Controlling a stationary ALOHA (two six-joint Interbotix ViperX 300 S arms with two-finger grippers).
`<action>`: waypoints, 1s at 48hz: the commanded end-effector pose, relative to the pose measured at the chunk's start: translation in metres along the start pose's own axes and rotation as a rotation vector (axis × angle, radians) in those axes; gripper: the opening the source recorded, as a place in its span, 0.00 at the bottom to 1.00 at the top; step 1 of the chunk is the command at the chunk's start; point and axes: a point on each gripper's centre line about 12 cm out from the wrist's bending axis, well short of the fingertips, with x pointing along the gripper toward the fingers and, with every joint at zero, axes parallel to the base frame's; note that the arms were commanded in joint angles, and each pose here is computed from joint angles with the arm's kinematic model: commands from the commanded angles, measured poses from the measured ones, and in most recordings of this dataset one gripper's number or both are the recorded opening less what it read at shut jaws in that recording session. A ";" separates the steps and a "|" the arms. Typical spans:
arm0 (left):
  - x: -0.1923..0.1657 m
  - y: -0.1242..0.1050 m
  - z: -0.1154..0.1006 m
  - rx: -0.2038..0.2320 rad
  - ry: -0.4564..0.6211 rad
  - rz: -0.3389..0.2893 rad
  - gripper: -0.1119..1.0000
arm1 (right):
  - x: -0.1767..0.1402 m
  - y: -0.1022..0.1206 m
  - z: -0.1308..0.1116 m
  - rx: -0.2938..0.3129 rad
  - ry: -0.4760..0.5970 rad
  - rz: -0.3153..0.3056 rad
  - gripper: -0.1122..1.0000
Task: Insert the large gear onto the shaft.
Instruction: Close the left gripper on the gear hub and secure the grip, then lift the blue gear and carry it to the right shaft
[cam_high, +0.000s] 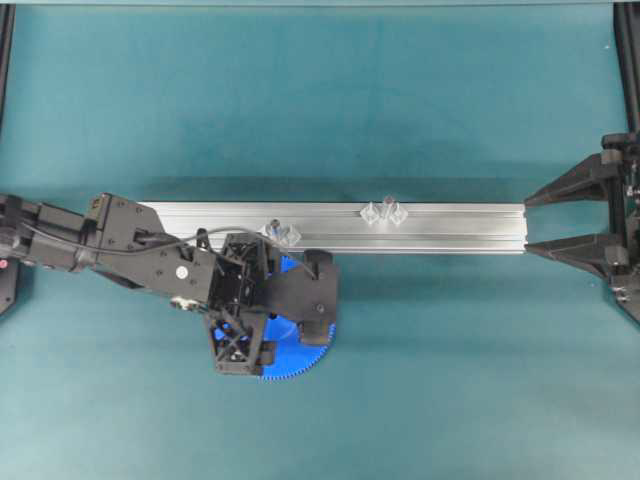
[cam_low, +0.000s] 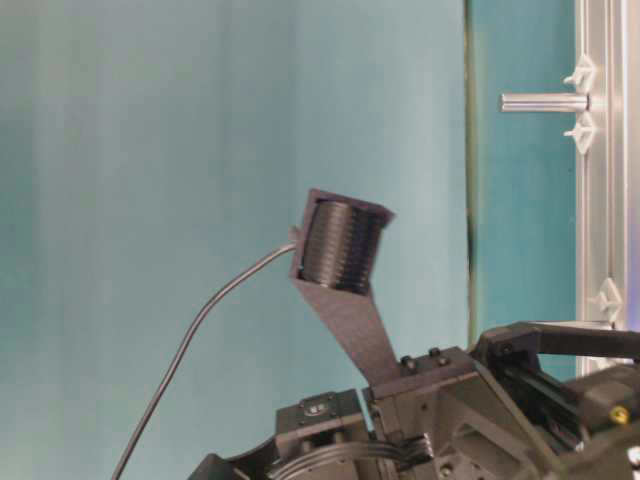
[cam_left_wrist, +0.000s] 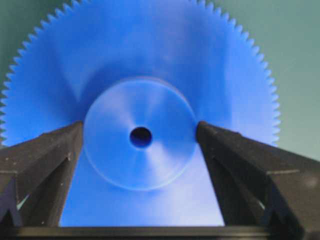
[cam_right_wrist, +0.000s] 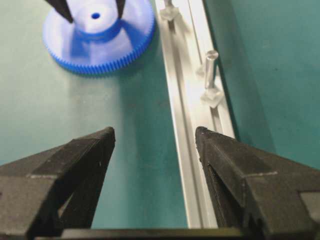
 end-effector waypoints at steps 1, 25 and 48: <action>-0.003 -0.005 0.002 0.015 -0.007 -0.005 0.94 | 0.000 0.000 0.004 0.010 -0.014 0.001 0.78; -0.003 -0.003 0.007 0.004 -0.038 -0.006 0.94 | -0.003 0.000 0.005 0.011 -0.024 0.002 0.78; 0.001 -0.002 0.005 0.002 -0.036 -0.006 0.93 | -0.003 0.000 0.005 0.011 -0.028 0.003 0.78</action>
